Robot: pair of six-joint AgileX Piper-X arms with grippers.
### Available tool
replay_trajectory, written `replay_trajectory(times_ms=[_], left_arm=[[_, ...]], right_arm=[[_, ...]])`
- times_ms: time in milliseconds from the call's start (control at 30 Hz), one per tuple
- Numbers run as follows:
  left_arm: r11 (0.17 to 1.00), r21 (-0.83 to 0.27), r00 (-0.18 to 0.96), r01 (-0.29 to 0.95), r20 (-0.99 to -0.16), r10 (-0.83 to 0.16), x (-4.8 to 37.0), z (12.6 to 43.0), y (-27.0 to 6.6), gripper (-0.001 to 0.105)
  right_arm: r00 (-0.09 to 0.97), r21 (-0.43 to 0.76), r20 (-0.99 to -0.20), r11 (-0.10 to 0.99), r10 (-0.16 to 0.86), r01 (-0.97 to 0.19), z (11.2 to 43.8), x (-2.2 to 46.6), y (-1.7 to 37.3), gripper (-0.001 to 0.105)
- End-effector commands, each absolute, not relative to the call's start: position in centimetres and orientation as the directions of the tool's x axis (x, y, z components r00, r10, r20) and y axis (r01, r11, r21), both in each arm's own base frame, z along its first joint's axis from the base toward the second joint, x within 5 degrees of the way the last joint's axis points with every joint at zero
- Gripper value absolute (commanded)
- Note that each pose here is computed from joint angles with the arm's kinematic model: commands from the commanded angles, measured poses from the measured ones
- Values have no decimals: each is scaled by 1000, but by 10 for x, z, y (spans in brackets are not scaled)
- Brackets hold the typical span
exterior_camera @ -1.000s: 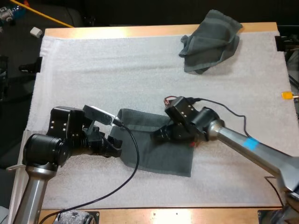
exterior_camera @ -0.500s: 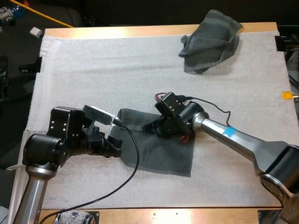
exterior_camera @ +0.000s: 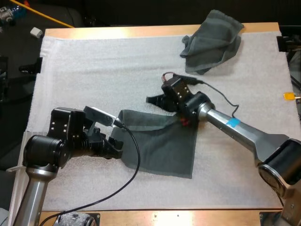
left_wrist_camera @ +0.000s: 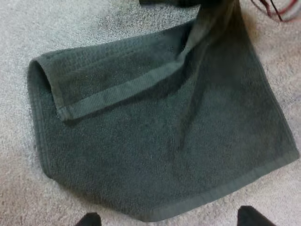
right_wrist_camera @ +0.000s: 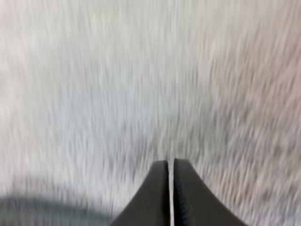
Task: Pick towel from pile, fold and stack
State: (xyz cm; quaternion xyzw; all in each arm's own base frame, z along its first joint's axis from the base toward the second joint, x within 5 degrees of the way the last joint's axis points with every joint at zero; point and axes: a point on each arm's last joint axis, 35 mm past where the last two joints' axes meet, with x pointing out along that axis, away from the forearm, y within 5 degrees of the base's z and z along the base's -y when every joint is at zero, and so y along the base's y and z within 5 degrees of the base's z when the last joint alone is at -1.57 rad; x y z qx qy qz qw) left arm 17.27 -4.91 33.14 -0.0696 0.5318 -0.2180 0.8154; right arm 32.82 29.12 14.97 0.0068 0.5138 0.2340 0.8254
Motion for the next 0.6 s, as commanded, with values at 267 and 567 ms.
replay_trajectory(times_ms=[267, 567], left_arm=[[890, -353, 336, 288, -833, -439, 172, 332, -50, 56], [888, -355, 336, 293, -831, -443, 171, 332, -50, 57]], right_arm=[[550, 190, -735, 898, 398, -396, 206, 345, 279, 0], [482, 148, -779, 864, 402, -481, 251, 317, 264, 0]])
